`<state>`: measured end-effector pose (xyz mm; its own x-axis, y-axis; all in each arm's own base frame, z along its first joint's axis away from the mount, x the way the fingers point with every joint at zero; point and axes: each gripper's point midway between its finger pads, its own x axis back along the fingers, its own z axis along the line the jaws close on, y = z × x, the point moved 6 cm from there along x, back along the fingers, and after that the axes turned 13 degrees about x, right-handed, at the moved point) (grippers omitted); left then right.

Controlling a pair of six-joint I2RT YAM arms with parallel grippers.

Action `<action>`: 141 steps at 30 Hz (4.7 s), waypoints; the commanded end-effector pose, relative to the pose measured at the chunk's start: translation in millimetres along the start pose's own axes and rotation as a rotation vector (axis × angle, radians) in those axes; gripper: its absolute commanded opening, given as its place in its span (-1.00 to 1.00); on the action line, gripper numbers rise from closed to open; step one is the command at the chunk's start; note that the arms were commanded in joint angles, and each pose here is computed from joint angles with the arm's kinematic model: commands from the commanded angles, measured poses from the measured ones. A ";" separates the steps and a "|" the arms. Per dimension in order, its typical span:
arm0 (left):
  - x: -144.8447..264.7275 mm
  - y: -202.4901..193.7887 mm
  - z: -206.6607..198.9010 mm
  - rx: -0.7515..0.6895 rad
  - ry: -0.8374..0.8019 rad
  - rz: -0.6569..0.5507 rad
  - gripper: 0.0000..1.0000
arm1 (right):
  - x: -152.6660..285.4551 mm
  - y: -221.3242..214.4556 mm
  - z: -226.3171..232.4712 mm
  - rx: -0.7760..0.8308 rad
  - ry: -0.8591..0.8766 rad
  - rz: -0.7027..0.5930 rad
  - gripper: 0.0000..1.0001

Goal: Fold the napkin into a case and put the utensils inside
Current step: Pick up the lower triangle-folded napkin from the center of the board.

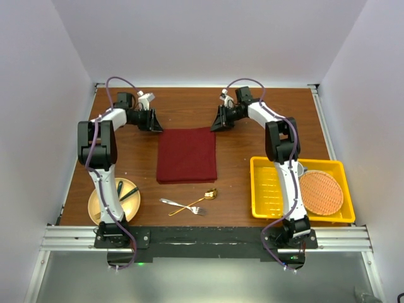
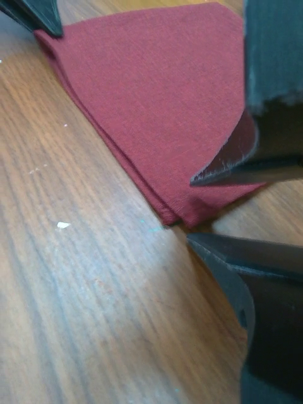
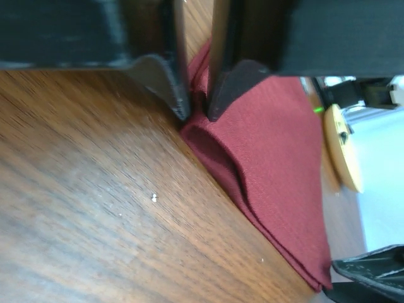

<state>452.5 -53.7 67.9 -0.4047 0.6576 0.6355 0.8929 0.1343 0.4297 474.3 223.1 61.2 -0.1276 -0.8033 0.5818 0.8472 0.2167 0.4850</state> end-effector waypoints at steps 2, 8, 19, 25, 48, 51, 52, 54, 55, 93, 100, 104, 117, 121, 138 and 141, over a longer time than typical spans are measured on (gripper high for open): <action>-14.1 5.8 1.1 0.032 -0.045 0.005 -0.41 | -9.8 11.3 -5.2 -0.002 0.005 -0.030 -0.83; -15.9 27.0 -3.1 -0.006 -0.102 -0.038 -0.80 | -7.9 40.6 -3.1 0.048 0.004 -0.099 -1.00; 5.4 41.3 -15.0 -0.128 -0.155 -0.095 -1.00 | 19.3 53.3 25.6 0.236 0.005 -0.159 -1.00; 15.2 30.2 -25.4 -0.181 -0.183 -0.097 -1.00 | 30.6 48.9 42.2 0.403 0.013 -0.147 -1.00; 17.8 11.3 -14.2 -0.210 -0.084 -0.094 -1.00 | 31.7 29.9 33.2 0.513 -0.249 -0.022 -0.26; 15.7 11.8 -13.5 -0.213 -0.080 -0.093 -1.00 | 32.1 30.5 16.6 0.464 -0.292 -0.007 -0.07; 14.2 11.3 -12.8 -0.213 -0.079 -0.090 -1.00 | 32.9 27.6 13.5 0.444 -0.293 0.010 0.00; 12.4 11.2 -13.9 -0.216 -0.081 -0.087 -1.00 | 29.4 25.7 6.3 0.414 -0.288 0.027 0.04; 11.3 11.1 -13.4 -0.217 -0.079 -0.086 -1.00 | 28.6 23.9 6.3 0.399 -0.275 0.034 0.05; 9.0 24.7 -28.0 -0.277 -0.125 -0.101 -1.00 | 14.7 36.8 36.1 0.279 -0.008 -0.105 -1.00; 24.6 26.1 -33.9 -0.291 -0.106 -0.118 0.04 | 23.3 33.5 67.7 0.637 -0.021 -0.086 -1.00; 43.4 29.6 -28.9 -0.248 -0.056 -0.184 0.18 | 19.3 16.0 78.7 0.844 -0.040 -0.030 -1.00; 81.1 7.4 -33.4 -0.206 0.012 -0.248 0.22 | 17.2 -28.4 111.7 1.413 0.062 0.100 -1.00; 86.7 0.1 -38.5 -0.211 0.011 -0.247 0.22 | 16.1 -46.1 112.5 1.572 0.129 0.137 -1.00; 102.8 -12.7 -65.8 -0.462 -0.038 -0.187 0.22 | 28.1 -85.1 116.1 2.259 0.322 0.044 -1.00; 99.2 -19.3 -77.9 -0.691 -0.064 -0.154 0.32 | 32.9 -85.3 115.4 2.358 0.325 0.011 -1.00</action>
<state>388.9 -32.1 147.3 -0.5292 0.6524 0.5425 0.6952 -0.0333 0.7181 336.6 237.7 84.5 0.1292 -0.7090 0.6933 -0.8889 0.2270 0.3978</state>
